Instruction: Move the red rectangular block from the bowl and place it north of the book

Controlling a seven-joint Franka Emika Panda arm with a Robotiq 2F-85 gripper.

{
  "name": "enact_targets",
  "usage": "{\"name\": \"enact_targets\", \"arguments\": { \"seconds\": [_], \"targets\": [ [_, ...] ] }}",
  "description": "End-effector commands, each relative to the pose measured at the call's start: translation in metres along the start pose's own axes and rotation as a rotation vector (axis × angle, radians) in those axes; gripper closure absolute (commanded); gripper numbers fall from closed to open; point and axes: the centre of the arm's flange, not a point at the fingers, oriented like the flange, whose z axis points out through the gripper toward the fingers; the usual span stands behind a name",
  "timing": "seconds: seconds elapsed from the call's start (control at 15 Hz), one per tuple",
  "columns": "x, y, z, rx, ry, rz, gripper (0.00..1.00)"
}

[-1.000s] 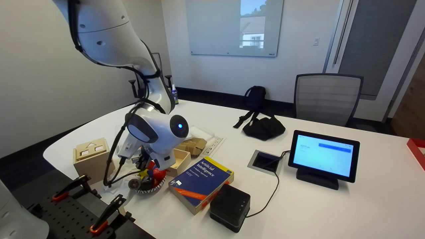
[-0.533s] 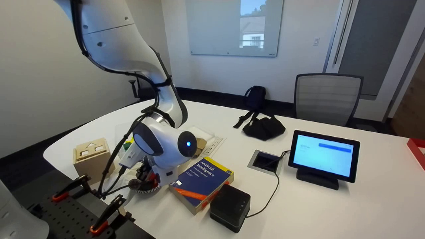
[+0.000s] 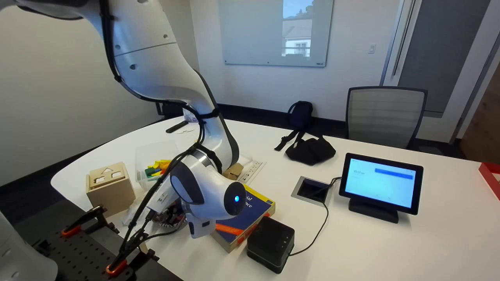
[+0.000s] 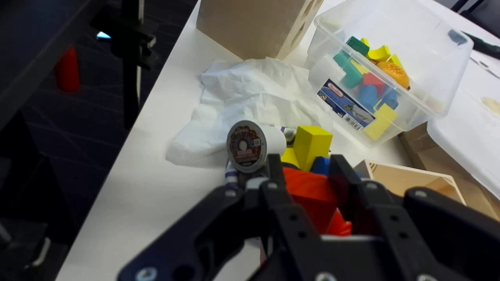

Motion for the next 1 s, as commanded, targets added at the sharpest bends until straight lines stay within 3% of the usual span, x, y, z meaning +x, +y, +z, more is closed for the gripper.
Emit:
{"name": "enact_targets", "arguments": {
  "seconds": [0.0,0.4,0.93],
  "targets": [
    [0.027,-0.001,-0.001,0.042,-0.046,-0.006,0.91],
    [0.069,-0.001,-0.006,0.047,-0.084,0.022,0.91],
    [0.1,0.015,0.008,0.036,-0.136,0.07,0.91]
  ]
}}
